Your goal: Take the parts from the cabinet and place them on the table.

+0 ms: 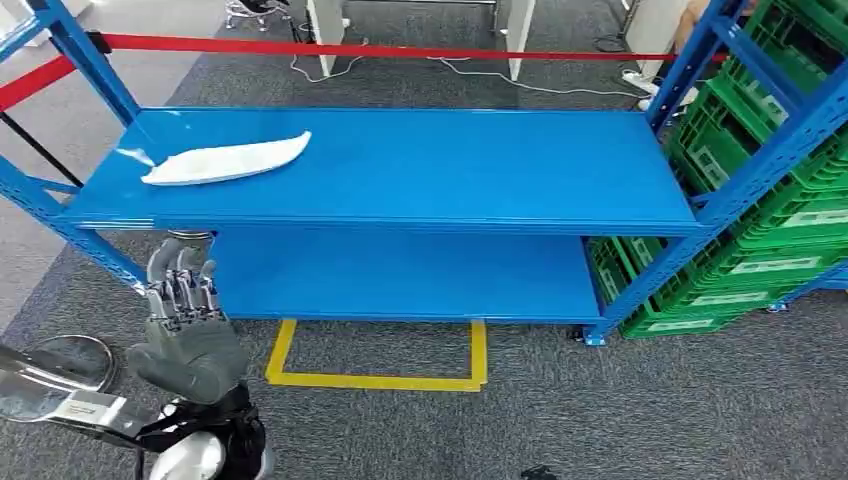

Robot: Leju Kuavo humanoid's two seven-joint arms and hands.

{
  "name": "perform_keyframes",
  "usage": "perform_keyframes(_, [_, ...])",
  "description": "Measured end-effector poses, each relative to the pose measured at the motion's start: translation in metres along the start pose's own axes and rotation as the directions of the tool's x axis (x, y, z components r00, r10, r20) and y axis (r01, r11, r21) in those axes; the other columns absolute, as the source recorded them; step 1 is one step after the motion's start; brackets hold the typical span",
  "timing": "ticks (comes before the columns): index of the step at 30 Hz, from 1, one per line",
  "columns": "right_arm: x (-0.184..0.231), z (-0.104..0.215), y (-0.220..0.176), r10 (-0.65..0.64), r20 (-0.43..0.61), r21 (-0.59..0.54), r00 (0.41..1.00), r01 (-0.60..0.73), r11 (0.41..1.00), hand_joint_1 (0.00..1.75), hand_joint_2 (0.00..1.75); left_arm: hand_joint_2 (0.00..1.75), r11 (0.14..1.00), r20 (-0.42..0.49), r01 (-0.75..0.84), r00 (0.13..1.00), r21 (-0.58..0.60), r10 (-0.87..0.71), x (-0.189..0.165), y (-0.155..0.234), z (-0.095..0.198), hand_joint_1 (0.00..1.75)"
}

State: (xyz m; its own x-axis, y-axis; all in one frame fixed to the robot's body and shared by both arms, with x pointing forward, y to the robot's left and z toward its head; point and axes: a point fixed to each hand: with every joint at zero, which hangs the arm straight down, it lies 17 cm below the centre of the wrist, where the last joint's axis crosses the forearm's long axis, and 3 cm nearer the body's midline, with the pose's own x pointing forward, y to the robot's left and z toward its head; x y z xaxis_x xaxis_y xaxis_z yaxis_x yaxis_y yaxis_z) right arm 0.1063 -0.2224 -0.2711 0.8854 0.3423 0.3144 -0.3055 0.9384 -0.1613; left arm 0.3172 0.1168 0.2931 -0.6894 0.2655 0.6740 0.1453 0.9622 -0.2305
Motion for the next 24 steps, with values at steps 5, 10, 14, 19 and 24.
perform_keyframes(5, [-0.004,0.000,-0.001,0.016,-0.010,-0.007,1.000,-0.016,1.000,0.00,0.00,0.00,0.999,-0.010,-0.033,0.999,-0.004,0.032,-0.002,0.000,0.001,0.00])
perform_keyframes(10, [-0.007,-0.001,-0.008,0.036,-0.034,-0.041,0.999,-0.038,0.998,0.00,0.00,0.00,0.998,-0.035,-0.062,0.997,0.002,0.062,-0.010,0.000,0.003,0.00])
perform_keyframes(14, [-0.015,-0.001,-0.015,0.035,-0.080,-0.084,0.996,-0.042,0.996,0.00,0.00,0.00,0.997,-0.057,-0.072,0.996,0.022,0.073,-0.017,0.003,0.005,0.00])
perform_keyframes(19, [-0.016,-0.001,-0.020,0.036,-0.095,-0.106,0.995,-0.046,0.993,0.00,0.00,0.00,0.997,-0.072,-0.075,0.994,0.030,0.077,-0.022,0.003,0.007,0.00])
perform_keyframes(24, [-0.017,-0.001,-0.022,0.031,-0.101,-0.118,0.994,-0.042,0.992,0.00,0.00,0.00,0.997,-0.082,-0.078,0.993,0.025,0.080,-0.026,0.003,0.009,0.00])
